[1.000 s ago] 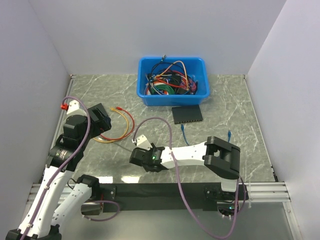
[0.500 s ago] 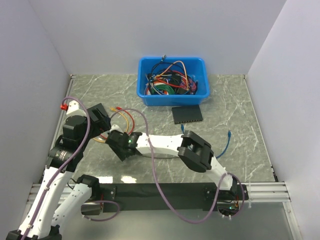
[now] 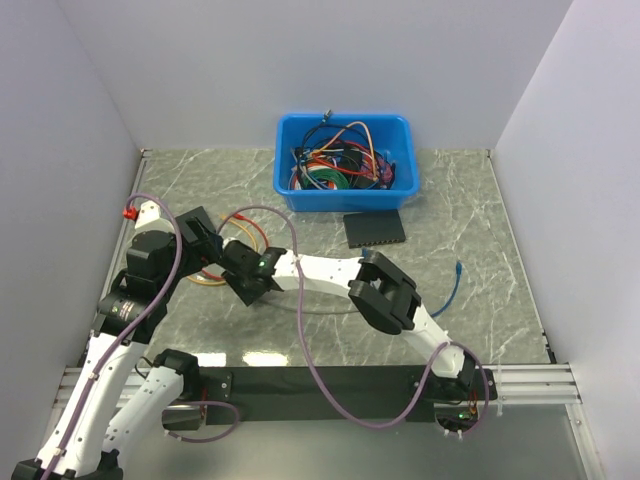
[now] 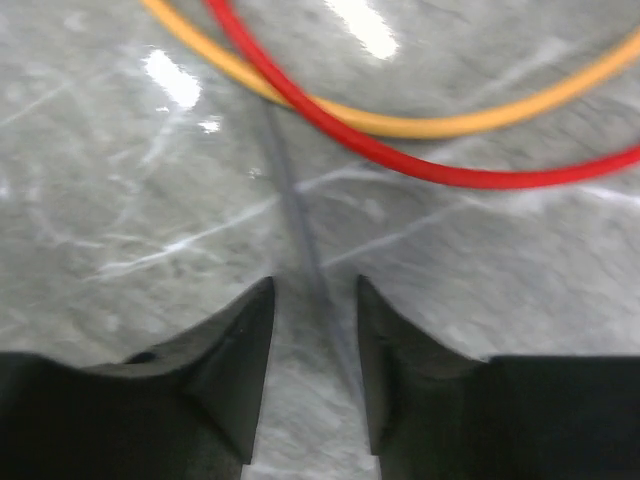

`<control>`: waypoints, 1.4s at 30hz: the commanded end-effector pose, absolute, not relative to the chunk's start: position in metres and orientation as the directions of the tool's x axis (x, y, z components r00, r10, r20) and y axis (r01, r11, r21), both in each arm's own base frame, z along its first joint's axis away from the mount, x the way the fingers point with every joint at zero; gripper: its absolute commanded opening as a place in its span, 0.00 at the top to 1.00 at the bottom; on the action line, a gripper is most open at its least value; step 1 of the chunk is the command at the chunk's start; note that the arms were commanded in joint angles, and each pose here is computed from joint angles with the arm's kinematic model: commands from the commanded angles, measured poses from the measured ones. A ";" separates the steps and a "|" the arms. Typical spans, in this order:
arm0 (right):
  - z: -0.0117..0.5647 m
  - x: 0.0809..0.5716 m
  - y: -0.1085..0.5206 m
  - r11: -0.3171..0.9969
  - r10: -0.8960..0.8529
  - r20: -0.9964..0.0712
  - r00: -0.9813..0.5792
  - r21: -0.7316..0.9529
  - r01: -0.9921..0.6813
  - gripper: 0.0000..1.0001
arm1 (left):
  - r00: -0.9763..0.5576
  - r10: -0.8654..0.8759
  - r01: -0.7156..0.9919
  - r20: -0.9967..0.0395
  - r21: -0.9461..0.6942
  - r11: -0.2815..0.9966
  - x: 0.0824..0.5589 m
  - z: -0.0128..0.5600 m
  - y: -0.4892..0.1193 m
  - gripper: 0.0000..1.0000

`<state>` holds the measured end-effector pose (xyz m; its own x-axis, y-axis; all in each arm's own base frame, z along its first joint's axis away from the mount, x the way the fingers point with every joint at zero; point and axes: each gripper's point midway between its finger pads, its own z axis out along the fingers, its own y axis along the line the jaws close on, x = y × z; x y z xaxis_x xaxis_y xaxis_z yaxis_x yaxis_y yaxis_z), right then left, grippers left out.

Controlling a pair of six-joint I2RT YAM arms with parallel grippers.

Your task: Insert the plug into the switch port

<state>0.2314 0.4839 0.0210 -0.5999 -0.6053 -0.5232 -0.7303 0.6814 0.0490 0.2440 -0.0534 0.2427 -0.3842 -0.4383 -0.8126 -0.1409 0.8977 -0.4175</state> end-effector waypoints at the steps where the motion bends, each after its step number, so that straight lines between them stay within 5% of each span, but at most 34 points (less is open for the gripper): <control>1: 0.014 0.206 0.488 0.624 -0.640 -0.501 -0.583 0.104 -0.775 0.59 | -0.371 -0.427 -0.108 -0.825 -0.418 0.902 0.247 0.249 -0.057 0.01; 9: -0.040 0.189 0.437 0.690 -0.637 -0.405 -0.656 0.081 -0.720 1.00 | -0.367 -0.428 -0.112 -0.826 -0.418 0.901 0.246 0.249 -0.056 0.01; 13: -0.028 0.205 0.385 0.782 -0.579 -0.418 -0.700 -0.040 -0.623 1.00 | -0.366 -0.429 -0.111 -0.826 -0.419 0.901 0.246 0.249 -0.056 0.01; 22: 0.103 0.217 0.320 0.846 -0.479 -0.605 -0.636 -0.126 -0.517 1.00 | -0.366 -0.431 -0.120 -0.825 -0.418 0.901 0.247 0.248 -0.054 0.01; 28: 0.110 0.208 0.307 0.826 -0.496 -0.613 -0.615 -0.115 -0.552 1.00 | -0.366 -0.433 -0.125 -0.824 -0.417 0.900 0.247 0.248 -0.054 0.01; 37: 0.021 0.145 0.296 0.692 -0.687 -0.350 -0.637 -0.049 -0.720 1.00 | -0.379 -0.428 -0.132 -0.820 -0.410 0.902 0.249 0.244 -0.054 0.01; 42: 0.003 0.130 0.297 0.676 -0.712 -0.303 -0.633 -0.055 -0.734 0.95 | -0.372 -0.432 -0.137 -0.821 -0.412 0.901 0.248 0.245 -0.053 0.01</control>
